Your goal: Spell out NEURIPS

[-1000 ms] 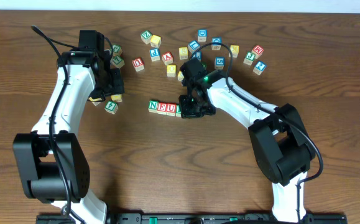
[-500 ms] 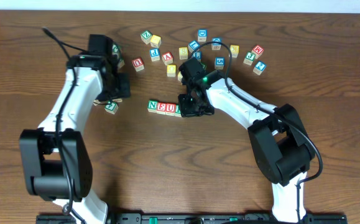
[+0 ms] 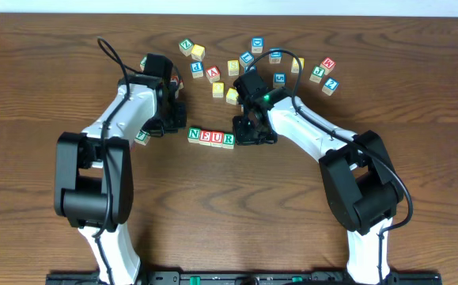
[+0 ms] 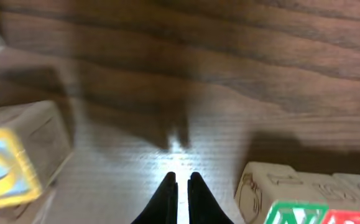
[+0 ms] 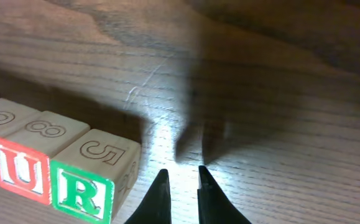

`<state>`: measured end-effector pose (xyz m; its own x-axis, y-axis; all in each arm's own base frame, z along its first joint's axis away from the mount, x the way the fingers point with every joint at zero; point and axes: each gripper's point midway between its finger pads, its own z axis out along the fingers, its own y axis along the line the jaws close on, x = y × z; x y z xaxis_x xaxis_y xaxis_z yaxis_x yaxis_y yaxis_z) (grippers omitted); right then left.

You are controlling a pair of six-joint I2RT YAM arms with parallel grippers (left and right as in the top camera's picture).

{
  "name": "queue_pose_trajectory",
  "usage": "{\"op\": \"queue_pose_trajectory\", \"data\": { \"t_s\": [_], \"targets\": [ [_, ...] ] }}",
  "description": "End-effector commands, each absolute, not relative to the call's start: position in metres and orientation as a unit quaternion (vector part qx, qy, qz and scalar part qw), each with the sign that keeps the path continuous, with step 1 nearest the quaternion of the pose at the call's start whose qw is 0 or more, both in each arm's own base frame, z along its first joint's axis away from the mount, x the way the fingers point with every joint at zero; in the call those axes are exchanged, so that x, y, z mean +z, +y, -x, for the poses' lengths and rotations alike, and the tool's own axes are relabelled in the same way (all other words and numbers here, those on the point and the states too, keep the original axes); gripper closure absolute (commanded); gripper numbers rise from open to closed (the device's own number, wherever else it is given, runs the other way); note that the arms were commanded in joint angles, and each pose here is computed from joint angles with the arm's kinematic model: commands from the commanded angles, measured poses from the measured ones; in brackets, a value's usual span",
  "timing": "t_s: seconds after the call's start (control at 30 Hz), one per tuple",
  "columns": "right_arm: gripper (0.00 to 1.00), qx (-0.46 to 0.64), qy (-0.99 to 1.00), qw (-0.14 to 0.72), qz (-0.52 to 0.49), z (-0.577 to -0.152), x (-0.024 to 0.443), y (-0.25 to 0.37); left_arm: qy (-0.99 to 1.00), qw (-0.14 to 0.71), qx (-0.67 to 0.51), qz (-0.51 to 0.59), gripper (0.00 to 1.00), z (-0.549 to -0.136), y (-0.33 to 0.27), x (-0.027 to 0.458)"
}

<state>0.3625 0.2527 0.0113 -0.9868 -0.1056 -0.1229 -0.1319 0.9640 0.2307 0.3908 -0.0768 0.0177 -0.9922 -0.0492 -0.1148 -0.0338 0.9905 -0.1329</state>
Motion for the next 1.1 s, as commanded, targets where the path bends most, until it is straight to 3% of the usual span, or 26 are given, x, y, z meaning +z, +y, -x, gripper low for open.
{"op": "queue_pose_trajectory", "data": {
  "t_s": [0.0, 0.1, 1.07],
  "targets": [
    [0.88, 0.108, 0.989, 0.075, 0.062, -0.368, 0.021, 0.246, 0.996, 0.042, -0.082, 0.014, 0.92, -0.386, -0.085, 0.004],
    [0.86, 0.103, 0.990, 0.078, 0.061, -0.370, 0.021, 0.245, 0.990, 0.044, -0.132, -0.029, 0.92, -0.386, -0.107, 0.007],
    [0.85, 0.109, 0.989, 0.073, 0.062, -0.367, 0.021, 0.247, 0.992, -0.005, -0.125, -0.036, 0.92, -0.360, -0.113, 0.005]
  ]
}}
